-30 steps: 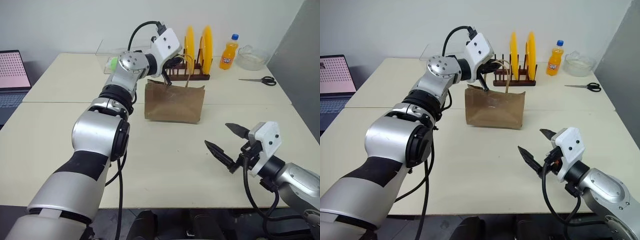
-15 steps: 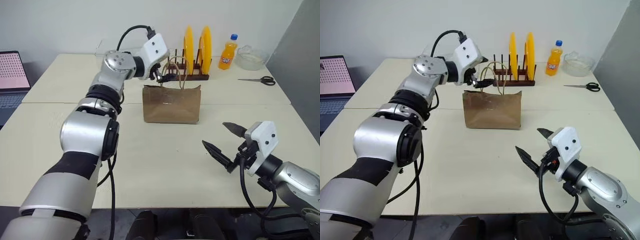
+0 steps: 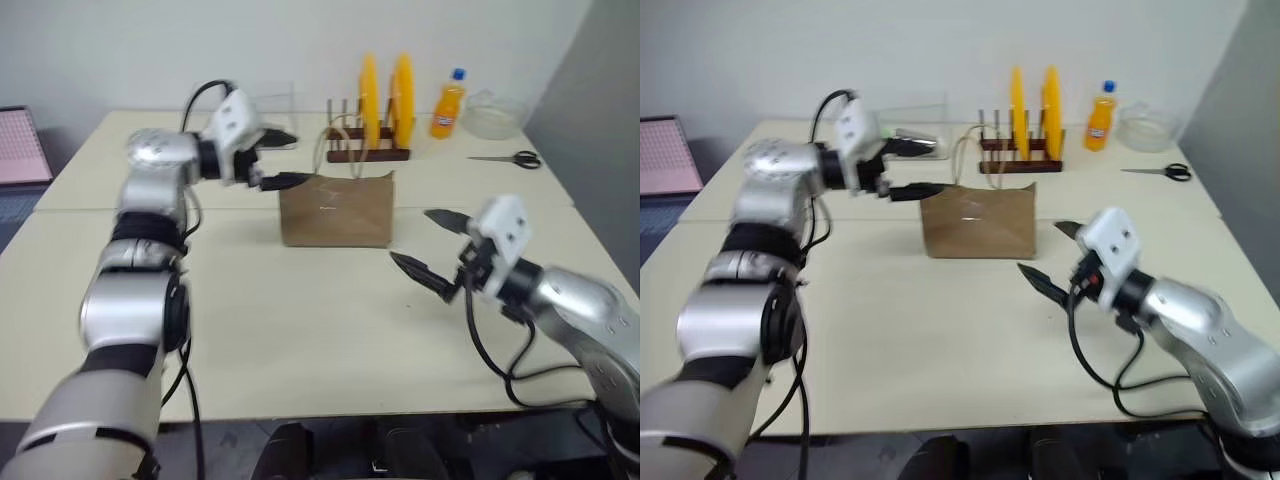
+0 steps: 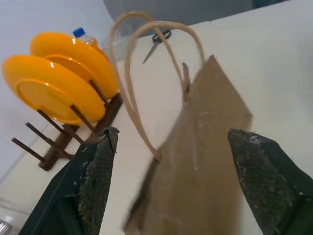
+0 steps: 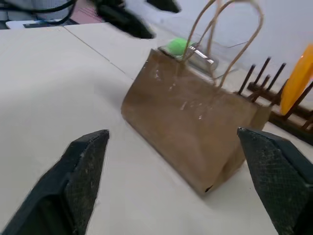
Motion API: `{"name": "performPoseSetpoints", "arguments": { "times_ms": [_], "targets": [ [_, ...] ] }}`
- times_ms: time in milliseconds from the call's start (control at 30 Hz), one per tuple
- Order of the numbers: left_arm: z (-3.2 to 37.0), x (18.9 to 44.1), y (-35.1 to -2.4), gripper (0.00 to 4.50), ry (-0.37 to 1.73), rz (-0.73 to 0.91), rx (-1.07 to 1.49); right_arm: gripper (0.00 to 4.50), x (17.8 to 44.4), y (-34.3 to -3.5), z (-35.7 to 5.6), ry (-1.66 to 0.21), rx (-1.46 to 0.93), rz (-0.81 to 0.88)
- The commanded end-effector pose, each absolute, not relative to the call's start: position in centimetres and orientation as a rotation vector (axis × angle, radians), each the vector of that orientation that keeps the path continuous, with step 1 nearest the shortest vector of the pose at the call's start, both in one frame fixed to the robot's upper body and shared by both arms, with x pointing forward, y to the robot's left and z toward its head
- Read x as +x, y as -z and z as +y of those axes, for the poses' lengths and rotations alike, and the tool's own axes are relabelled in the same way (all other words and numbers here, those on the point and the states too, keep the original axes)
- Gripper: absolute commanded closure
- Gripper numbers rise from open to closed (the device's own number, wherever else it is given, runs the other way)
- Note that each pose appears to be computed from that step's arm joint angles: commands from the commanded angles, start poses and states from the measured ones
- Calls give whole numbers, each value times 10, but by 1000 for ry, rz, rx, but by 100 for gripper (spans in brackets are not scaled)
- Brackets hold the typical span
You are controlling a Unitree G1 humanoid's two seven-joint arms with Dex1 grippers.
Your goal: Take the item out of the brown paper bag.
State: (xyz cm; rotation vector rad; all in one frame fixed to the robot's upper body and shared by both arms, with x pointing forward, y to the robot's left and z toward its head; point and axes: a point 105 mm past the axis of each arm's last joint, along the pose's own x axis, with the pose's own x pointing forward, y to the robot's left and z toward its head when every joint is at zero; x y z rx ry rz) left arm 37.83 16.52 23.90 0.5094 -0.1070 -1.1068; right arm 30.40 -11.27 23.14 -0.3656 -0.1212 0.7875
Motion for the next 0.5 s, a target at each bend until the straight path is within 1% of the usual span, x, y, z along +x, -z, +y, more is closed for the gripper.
{"name": "performPoseSetpoints", "arguments": {
  "times_ms": [33, 100, 167, 233, 267, 300, 400, 500],
  "targets": [
    [161, 327, -257, 72, 1072, -173, 437, 155, 331, -249, -108, -796, -451, -175],
    [158, 307, -251, 72, 1032, -156, 386, 228, 346, -256, -106, -799, -486, -186],
    [152, 293, -247, 72, 981, -160, 336, 293, 363, -264, -102, -796, -521, -201],
    [148, 282, -244, 72, 936, -162, 301, 368, 377, -272, -98, -795, -550, -215],
    [146, 277, -241, 72, 917, -160, 286, 396, 384, -276, -96, -794, -566, -222],
    [144, 270, -237, 72, 896, -154, 266, 441, 395, -280, -92, -788, -602, -226],
    [139, 248, -222, 72, 855, -120, 231, 446, 427, -284, -80, -772, -720, -208],
    [139, 239, -219, 72, 831, -111, 197, 446, 447, -283, -74, -759, -790, -170]
  ]
}}
